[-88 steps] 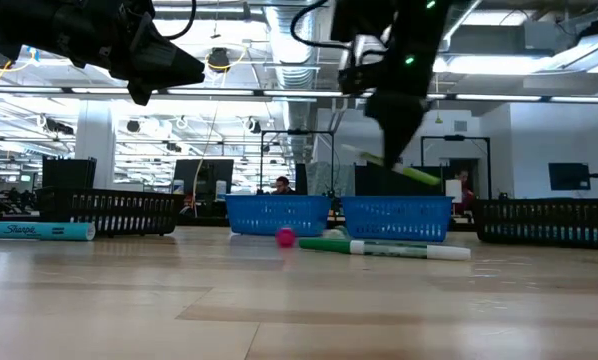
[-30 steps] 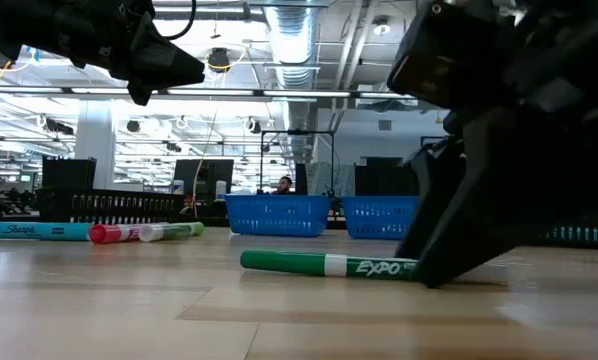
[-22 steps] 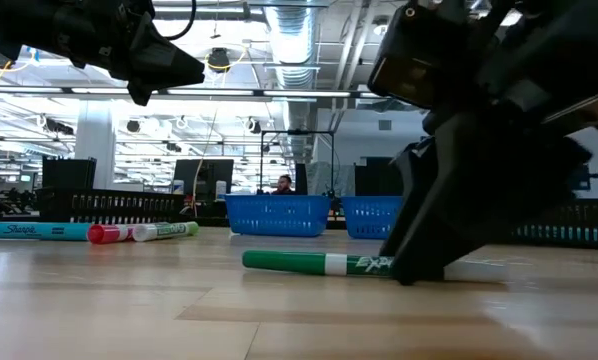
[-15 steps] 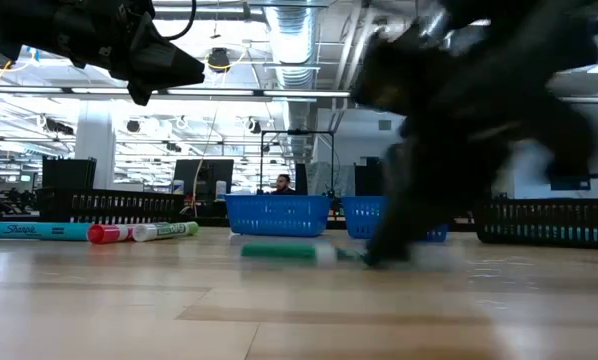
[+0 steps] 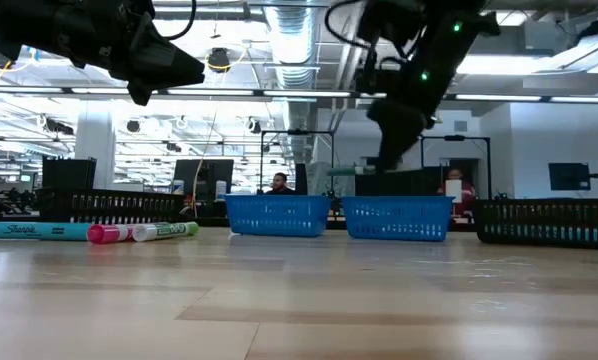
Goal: Pick & Place Markers
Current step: Put the dark green alcohol marker into the right blue bin
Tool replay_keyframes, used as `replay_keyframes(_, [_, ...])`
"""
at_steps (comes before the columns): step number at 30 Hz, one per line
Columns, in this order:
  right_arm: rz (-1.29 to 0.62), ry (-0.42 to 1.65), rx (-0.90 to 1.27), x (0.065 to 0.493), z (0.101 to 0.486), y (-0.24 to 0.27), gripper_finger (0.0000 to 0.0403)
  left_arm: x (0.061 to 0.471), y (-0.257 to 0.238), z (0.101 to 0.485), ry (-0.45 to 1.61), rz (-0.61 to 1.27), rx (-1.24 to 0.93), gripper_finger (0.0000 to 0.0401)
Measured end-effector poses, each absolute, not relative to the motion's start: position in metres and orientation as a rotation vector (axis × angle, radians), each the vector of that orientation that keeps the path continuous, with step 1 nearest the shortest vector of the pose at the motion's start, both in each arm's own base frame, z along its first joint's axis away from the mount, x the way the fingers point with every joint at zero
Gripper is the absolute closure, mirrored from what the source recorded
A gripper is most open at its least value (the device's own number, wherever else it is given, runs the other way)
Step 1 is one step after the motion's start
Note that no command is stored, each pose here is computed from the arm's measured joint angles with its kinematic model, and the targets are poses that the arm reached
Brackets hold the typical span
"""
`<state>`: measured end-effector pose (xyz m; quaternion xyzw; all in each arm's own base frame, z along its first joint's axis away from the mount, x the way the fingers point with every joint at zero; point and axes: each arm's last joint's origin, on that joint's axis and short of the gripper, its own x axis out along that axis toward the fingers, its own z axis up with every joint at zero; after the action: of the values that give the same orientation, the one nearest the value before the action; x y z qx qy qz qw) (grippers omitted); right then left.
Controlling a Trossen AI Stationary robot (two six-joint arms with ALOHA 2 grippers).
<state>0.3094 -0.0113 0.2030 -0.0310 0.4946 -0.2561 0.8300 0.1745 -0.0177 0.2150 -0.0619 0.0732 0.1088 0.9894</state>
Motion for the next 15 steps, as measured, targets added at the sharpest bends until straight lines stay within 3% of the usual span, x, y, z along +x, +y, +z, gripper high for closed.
replay_keyframes(10, [-0.480,1.263,0.008,0.312,0.165,-0.051,0.0379,0.174,-0.018,0.215,0.147,0.218,-0.124,0.0301])
replay_keyframes(15, [-0.463,1.296,-0.033,0.312,0.161,-0.056,0.0322,0.175,-0.018,0.215,0.149,0.197,-0.132,0.0301])
